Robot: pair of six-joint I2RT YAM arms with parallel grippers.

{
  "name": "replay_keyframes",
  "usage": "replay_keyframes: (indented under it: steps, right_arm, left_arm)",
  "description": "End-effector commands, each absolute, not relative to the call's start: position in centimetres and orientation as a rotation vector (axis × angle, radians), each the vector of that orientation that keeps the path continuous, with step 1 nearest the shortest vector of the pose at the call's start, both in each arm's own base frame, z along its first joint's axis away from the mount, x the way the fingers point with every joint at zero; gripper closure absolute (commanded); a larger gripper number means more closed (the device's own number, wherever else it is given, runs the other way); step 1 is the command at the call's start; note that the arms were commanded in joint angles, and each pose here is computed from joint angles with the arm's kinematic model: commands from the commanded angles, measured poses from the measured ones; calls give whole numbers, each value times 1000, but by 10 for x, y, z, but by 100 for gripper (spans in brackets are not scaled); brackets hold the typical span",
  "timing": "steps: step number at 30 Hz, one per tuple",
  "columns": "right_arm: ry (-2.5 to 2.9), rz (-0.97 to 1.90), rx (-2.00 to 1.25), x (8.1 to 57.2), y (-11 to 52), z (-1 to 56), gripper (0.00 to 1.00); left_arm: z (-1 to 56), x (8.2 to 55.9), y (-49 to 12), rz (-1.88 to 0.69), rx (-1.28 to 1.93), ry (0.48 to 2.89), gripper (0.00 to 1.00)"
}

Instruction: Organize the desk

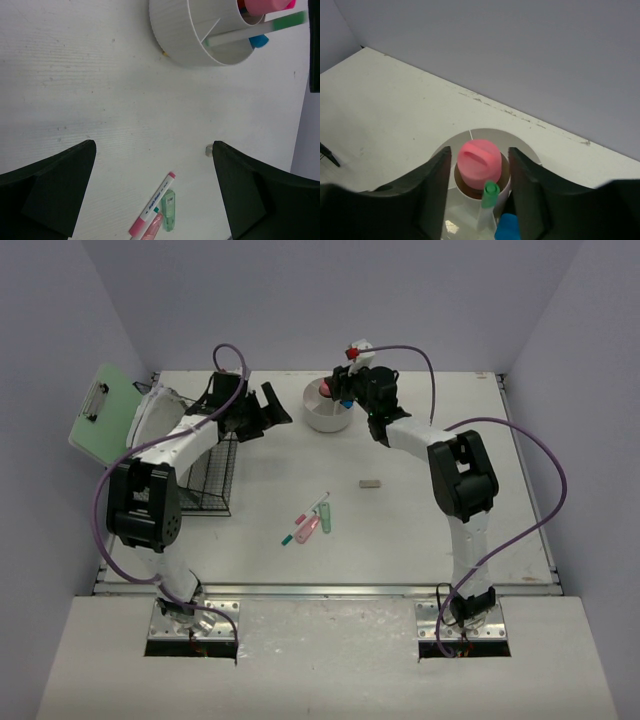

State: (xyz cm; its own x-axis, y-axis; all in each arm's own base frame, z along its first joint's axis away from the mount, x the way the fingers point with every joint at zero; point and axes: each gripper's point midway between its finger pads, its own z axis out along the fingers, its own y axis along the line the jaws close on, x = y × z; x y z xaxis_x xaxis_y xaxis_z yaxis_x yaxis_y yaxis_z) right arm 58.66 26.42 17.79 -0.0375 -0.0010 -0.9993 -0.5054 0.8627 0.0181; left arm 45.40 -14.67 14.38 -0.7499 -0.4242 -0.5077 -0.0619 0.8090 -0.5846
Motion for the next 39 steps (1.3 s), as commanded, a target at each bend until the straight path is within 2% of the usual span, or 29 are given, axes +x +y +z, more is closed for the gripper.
replay_keyframes:
  steps: [1, 6, 12, 17, 20, 29, 39]
  right_arm:
    - [1508, 487, -425, 578, 274, 204, 38]
    - [1493, 515, -447, 562, 274, 230, 35]
    - [1430, 458, -510, 536, 261, 276, 33]
    - [1420, 361, -543, 521, 240, 297, 33]
    - [1434, 292, -595, 511, 227, 296, 34]
    - [1514, 154, -691, 475, 185, 262, 36]
    - [1567, 151, -662, 471, 163, 246, 36]
  left_arm:
    - [171, 453, -141, -687, -272, 2232, 2]
    - [163, 430, -153, -534, -78, 2221, 14]
    - [142, 383, -206, -319, 356, 2205, 36]
    - [92, 364, -226, -234, 507, 2382, 59]
    - [76, 364, -237, -199, 575, 2425, 68]
    - [39, 355, -258, -164, 710, 2472, 74]
    - [46, 345, -263, -221, 721, 2478, 74]
